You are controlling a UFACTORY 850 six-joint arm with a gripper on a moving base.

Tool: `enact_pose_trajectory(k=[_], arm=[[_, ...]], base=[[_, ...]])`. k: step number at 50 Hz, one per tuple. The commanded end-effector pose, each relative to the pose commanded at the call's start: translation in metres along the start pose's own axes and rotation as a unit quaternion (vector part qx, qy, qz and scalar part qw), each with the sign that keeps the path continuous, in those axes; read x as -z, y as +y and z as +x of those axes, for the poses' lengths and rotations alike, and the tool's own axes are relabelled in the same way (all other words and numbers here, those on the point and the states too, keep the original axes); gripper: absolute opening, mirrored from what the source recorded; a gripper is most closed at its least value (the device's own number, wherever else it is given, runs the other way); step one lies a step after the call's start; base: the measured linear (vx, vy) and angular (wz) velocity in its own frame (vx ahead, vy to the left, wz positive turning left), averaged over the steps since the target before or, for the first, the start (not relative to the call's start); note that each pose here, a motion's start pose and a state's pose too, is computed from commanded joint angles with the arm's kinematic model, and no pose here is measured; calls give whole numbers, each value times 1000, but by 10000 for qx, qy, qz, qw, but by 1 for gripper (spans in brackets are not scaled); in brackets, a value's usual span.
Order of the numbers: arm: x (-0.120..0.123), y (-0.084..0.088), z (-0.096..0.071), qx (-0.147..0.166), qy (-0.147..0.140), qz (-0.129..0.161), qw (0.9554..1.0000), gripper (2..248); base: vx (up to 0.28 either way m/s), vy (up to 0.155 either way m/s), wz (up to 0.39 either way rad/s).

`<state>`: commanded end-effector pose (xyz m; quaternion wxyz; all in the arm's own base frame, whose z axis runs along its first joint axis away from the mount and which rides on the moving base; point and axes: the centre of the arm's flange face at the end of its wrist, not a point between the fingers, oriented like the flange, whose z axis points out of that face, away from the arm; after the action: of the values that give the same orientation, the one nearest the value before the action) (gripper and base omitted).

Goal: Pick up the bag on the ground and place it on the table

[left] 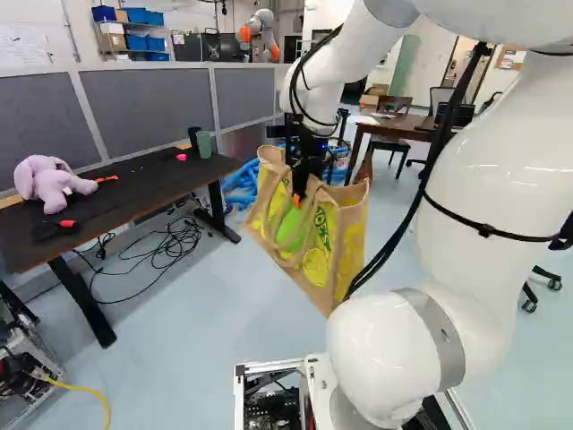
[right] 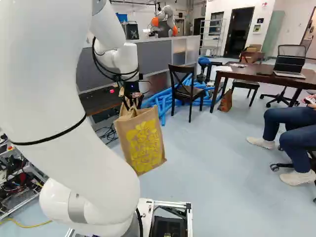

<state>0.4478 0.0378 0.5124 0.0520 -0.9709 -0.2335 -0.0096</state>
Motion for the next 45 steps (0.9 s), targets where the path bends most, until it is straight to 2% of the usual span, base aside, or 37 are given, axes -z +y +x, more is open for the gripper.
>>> enact_pose_trajectory(k=[24,45], arm=[[39,1,8,22,-160,127,9998,21],[74,1,14,49,96,21,9999,21]], base=[[0,0,0],[0,0,0]])
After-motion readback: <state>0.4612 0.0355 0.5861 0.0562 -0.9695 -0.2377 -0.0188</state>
